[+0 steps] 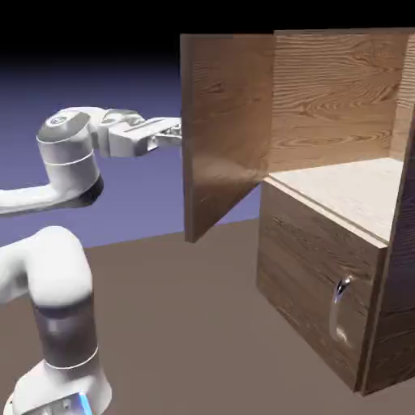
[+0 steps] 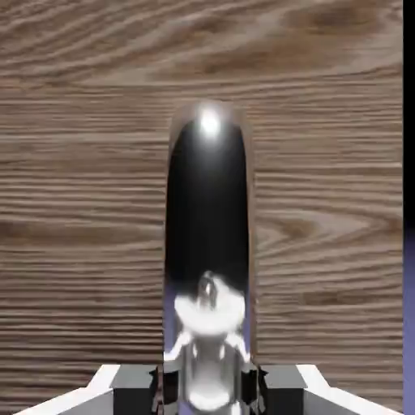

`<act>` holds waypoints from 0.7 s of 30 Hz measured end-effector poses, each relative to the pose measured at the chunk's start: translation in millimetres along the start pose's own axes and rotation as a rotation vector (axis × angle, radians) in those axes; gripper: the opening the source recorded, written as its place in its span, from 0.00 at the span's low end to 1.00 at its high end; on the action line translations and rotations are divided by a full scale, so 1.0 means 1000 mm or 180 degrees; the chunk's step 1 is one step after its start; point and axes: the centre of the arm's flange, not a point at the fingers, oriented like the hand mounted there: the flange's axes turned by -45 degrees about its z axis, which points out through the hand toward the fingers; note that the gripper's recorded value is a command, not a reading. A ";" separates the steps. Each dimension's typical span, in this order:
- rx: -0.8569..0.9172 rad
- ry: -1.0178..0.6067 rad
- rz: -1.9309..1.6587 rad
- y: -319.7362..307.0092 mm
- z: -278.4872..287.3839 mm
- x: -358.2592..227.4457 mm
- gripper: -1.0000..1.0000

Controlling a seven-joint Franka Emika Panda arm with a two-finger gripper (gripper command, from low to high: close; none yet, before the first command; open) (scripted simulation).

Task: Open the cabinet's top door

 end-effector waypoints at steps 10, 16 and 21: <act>-0.0738 -0.0001 0.0001 -0.044 -0.086 0.000 0.00; -0.1241 -0.0001 0.0002 -0.085 -0.138 0.000 0.00; -0.1611 -0.0002 0.0002 -0.120 -0.172 0.000 0.00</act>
